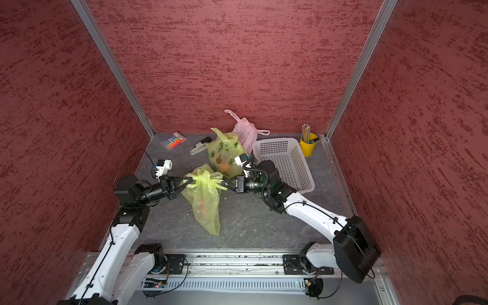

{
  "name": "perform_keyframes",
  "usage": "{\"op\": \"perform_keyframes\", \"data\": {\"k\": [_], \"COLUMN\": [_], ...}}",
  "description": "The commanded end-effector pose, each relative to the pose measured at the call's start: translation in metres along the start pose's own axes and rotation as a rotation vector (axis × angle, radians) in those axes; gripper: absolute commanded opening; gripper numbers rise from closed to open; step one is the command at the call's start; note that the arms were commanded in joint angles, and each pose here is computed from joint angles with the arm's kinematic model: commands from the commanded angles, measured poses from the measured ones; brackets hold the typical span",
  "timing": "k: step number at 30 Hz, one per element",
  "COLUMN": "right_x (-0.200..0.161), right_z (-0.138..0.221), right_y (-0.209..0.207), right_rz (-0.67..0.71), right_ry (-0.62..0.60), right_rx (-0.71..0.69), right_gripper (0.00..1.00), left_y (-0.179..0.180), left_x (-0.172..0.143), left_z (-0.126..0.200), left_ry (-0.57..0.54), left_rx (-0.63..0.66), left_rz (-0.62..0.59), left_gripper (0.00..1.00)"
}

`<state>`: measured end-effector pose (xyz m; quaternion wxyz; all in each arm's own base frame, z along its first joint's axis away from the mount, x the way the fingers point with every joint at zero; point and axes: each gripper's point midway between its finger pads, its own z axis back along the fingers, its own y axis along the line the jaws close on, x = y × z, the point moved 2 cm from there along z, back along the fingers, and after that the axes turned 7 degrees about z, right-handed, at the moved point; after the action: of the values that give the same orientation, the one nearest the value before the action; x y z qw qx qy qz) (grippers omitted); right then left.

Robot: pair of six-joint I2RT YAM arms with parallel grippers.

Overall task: Place the peach into a plastic bag & tie a knot
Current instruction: Tie the plastic bag at the center of the board, then place the plastic bag at the center of the board.

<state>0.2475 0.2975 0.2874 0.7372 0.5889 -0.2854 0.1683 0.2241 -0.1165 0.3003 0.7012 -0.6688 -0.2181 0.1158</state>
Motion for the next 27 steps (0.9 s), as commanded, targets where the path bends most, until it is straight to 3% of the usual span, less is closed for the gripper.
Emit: {"op": "perform_keyframes", "data": {"k": [1,7,14,17,19,20,21,23,24,25,27], "right_x": [0.029,0.062,0.07,0.071,0.07,0.071,0.07,0.071,0.072,0.074,0.079], "right_z": [0.035,0.088,0.142,0.143,0.132,0.127,0.123,0.122,0.125,0.129,0.137], "right_y": [-0.023,-0.056,-0.1,-0.104,-0.097,-0.093,-0.091,-0.093,-0.097,-0.102,-0.108], "right_rz": [0.036,0.058,-0.015,-0.018,-0.015,-0.007,-0.008,-0.008,-0.007,-0.005,0.004], "right_ry": [-0.109,-0.235,-0.335,-0.339,-0.308,-0.293,-0.273,-0.266,-0.272,-0.28,-0.292], "right_rx": [-0.184,-0.406,-0.593,-0.567,-0.472,-0.431,-0.394,-0.401,-0.438,-0.484,-0.569], "right_gripper": [0.0,0.0,0.0,0.0,0.0,0.0,0.14,0.58,0.75,0.85,0.91], "left_y": [-0.027,-0.011,-0.002,0.001,0.0,0.0,0.002,0.012,0.02,0.028,0.041], "left_x": [0.015,0.054,0.092,0.097,0.097,0.096,0.095,0.092,0.091,0.091,0.093], "left_z": [0.02,0.053,0.087,0.089,0.085,0.082,0.078,0.072,0.071,0.071,0.075], "left_ry": [-0.067,-0.263,-0.455,-0.463,-0.446,-0.432,-0.412,-0.389,-0.386,-0.391,-0.423], "left_rx": [-0.014,0.136,0.221,0.218,0.198,0.196,0.201,0.25,0.294,0.342,0.418], "left_rz": [-0.072,-0.089,-0.111,-0.111,-0.118,-0.116,-0.106,-0.077,-0.068,-0.055,-0.057], "left_gripper": [0.0,0.0,0.0,0.0,0.0,0.04,0.31,0.98,1.0,1.0,1.0]}}
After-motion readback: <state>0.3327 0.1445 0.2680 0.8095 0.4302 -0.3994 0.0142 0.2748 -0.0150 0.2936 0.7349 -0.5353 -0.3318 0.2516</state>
